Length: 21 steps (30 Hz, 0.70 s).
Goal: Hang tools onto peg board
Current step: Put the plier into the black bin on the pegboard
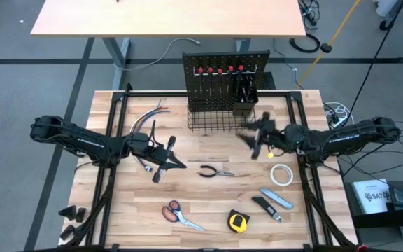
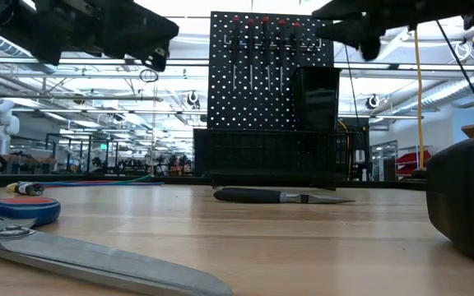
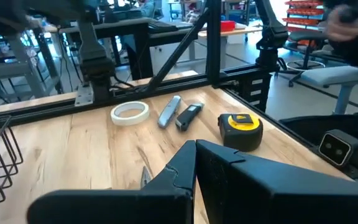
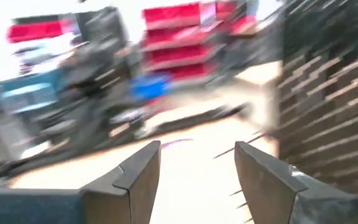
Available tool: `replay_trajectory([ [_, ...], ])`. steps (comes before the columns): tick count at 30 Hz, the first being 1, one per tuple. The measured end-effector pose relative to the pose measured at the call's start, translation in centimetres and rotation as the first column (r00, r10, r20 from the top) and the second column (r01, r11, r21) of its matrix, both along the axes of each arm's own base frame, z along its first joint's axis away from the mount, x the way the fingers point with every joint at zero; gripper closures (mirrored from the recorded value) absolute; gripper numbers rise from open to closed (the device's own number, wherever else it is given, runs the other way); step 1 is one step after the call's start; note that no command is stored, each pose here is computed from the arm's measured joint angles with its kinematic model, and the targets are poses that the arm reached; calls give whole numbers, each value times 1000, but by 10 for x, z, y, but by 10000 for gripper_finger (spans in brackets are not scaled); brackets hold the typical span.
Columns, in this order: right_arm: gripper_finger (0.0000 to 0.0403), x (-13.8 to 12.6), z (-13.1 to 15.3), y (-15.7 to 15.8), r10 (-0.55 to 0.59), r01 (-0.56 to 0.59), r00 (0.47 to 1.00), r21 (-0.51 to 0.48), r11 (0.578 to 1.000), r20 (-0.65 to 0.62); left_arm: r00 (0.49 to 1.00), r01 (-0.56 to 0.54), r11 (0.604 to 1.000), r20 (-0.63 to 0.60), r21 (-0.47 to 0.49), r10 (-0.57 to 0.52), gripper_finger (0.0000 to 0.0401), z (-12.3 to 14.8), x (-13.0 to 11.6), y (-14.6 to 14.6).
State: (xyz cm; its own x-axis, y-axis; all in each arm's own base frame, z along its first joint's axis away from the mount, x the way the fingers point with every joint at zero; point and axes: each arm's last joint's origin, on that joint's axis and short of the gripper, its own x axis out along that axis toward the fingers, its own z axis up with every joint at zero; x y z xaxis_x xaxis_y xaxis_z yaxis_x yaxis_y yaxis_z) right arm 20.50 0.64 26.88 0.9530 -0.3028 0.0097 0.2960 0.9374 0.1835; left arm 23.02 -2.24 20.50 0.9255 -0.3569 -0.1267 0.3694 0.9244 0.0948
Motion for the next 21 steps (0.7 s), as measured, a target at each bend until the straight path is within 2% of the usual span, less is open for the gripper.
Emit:
replay_trajectory([
  [4,208,10,-18,17,250,-236,965,166,958,-73,1000,-3,999,-23,-43,2,386,-8,8,-1],
  [7,209,17,-33,30,328,-283,936,279,918,-127,998,7,999,-56,-47,-9,386,-16,18,-4],
  [10,209,24,-48,42,359,-286,916,341,896,-177,995,19,999,-100,-44,-23,386,-28,31,-8],
  [14,209,32,-67,56,396,-299,885,354,886,-246,995,43,998,-87,-36,-46,386,-39,50,-16],
  [21,209,47,-88,69,414,-300,837,332,894,-359,996,59,998,-57,-37,-61,386,-38,69,-24],
])
